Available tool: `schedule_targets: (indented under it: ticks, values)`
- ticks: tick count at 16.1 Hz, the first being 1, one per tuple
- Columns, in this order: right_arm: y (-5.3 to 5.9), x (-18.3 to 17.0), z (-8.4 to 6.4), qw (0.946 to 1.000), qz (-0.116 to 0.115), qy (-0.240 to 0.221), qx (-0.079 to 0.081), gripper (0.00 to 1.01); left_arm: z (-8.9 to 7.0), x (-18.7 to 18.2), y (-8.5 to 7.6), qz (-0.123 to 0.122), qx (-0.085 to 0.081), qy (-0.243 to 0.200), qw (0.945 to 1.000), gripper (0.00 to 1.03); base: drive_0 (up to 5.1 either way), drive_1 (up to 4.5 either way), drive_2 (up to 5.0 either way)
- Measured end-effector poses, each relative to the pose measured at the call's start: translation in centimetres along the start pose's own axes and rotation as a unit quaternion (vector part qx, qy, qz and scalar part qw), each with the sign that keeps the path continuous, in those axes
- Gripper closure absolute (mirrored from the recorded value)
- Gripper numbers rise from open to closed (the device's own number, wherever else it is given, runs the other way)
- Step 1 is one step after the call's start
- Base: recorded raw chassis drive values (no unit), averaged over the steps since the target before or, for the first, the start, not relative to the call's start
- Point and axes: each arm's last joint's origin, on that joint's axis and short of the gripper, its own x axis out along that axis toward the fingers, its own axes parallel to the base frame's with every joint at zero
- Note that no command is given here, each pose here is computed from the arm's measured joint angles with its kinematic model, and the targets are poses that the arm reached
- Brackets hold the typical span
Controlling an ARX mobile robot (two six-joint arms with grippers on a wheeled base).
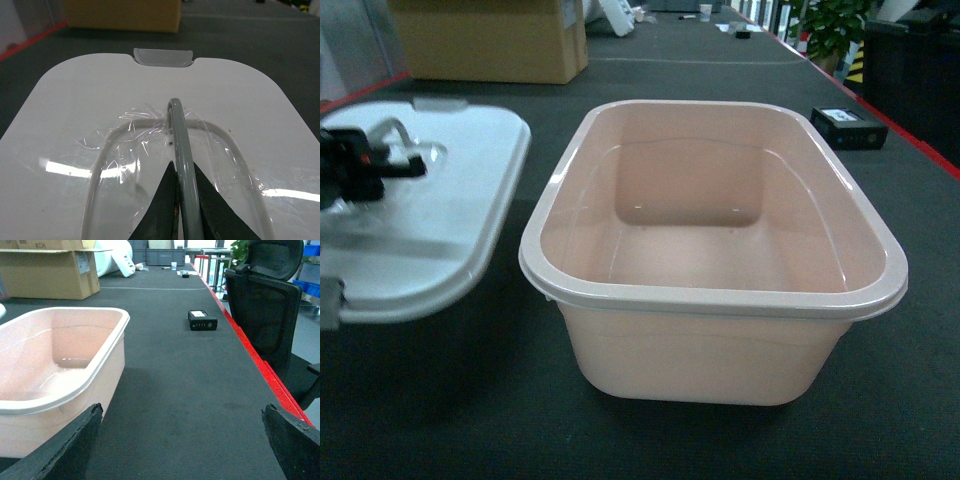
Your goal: Pick capacitor and pack into box
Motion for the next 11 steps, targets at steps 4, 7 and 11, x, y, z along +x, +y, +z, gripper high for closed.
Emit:
schedule_targets:
  ticks: [4,7,11]
  values:
    - [0.0,0.0,0.0,1.0000,0.000,0.000,0.000,0.03,7.3,-2.3,-2.4,0.009,-0.025,-0.075,0.9968,1.01,0.0,0.00,0.0]
    - [0.0,0.0,0.0,1.0000,0.000,0.000,0.000,0.03,9.6,-4.2,-8.4,-0.047,-0.043,-0.099,0.9930,1.01,0.0,0.00,0.0]
    - [0.0,0.0,0.0,1.0000,0.000,0.000,0.000,0.03,9.3,-5.6,-16.0,-0.089,-0.047,-0.088,0.9910,1.01,0.0,0.00,0.0]
